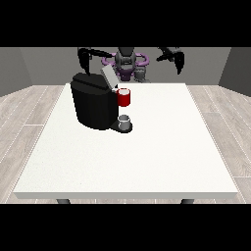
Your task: Insert the coffee pod into the coffee machine and close the lid
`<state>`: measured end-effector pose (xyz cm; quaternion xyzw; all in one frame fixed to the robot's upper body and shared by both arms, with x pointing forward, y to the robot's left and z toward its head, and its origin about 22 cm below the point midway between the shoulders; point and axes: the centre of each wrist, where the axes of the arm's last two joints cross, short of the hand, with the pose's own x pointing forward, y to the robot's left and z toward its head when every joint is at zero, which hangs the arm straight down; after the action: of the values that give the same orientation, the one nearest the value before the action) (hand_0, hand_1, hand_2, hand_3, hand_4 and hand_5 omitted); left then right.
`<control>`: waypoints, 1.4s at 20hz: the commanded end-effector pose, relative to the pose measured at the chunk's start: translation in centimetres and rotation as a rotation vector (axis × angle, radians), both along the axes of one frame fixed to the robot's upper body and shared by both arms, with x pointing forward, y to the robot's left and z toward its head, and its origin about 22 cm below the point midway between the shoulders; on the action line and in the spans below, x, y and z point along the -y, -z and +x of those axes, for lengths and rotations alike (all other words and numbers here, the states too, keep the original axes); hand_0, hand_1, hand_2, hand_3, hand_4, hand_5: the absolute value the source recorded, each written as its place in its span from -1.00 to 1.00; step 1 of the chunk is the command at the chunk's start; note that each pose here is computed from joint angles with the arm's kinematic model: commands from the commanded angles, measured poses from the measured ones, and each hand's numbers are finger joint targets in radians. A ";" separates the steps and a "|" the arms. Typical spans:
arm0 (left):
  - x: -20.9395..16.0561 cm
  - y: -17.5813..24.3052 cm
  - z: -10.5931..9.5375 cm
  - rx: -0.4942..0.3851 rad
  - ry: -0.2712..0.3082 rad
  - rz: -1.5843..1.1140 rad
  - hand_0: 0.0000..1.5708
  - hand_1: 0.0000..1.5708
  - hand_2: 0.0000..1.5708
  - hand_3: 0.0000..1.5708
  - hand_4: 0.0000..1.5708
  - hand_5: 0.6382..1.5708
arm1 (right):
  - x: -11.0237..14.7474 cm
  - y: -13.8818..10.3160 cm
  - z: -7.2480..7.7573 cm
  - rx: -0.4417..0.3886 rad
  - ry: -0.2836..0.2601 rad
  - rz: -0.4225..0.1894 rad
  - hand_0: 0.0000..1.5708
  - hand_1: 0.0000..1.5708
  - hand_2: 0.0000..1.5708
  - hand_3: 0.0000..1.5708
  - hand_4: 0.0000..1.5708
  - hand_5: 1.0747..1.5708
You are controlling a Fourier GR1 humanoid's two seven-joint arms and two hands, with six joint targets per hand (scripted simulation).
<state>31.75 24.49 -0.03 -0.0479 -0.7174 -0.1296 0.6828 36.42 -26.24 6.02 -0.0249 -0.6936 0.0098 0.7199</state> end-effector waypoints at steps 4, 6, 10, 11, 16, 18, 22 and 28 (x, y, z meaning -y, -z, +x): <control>-1.6 -0.2 -2.5 0.015 -0.045 0.001 -1.00 -1.00 -1.00 -1.00 -0.54 1.00 | -2.0 0.9 0.4 -0.032 -0.065 -0.031 -1.00 -1.00 -1.00 -1.00 -1.00 1.00; 1.1 -2.8 -0.7 0.080 -0.031 0.012 -1.00 -1.00 -1.00 -1.00 -0.52 1.00 | -2.6 -0.6 1.9 0.032 -0.085 -0.019 -1.00 -1.00 -1.00 -1.00 -1.00 1.00; -3.1 -2.3 -1.3 0.119 -0.074 0.037 -1.00 -1.00 -1.00 -1.00 -0.60 1.00 | -4.7 -1.4 2.3 0.051 -0.120 -0.053 -1.00 -1.00 -1.00 -1.00 -1.00 1.00; -2.4 -0.8 -2.8 0.053 -0.109 0.042 -1.00 -1.00 -1.00 -1.00 -0.58 1.00 | -5.1 0.5 1.2 0.021 -0.122 -0.049 -1.00 -1.00 -1.00 -1.00 -1.00 1.00; -1.9 -1.7 -3.5 0.079 -0.063 0.059 -1.00 -1.00 -1.00 -1.00 -0.54 1.00 | -2.8 -1.7 3.1 0.056 -0.108 -0.058 -1.00 -1.00 -1.00 -1.00 -0.90 1.00; -2.2 -1.9 -2.7 0.105 -0.094 0.046 -1.00 -1.00 -1.00 -1.00 -0.56 1.00 | -4.0 -2.4 3.4 0.084 -0.129 -0.095 -1.00 -1.00 -1.00 -1.00 -0.84 1.00; -1.2 -1.8 -2.8 0.110 -0.075 0.042 -1.00 -1.00 -1.00 -1.00 -0.53 1.00 | -4.7 -4.9 4.6 0.139 -0.139 -0.127 -1.00 -1.00 -1.00 -1.00 -0.75 1.00; -3.0 -1.7 -2.5 0.072 -0.081 0.073 -1.00 -1.00 -1.00 -1.00 -0.58 1.00 | -7.8 -7.9 5.1 0.144 -0.213 -0.189 -1.00 -1.00 -1.00 -1.00 -0.87 1.00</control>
<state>29.48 26.61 2.42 -0.0012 -0.7463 -0.1284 0.6531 41.04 -21.14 11.35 -0.0256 -0.7240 0.1097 0.6805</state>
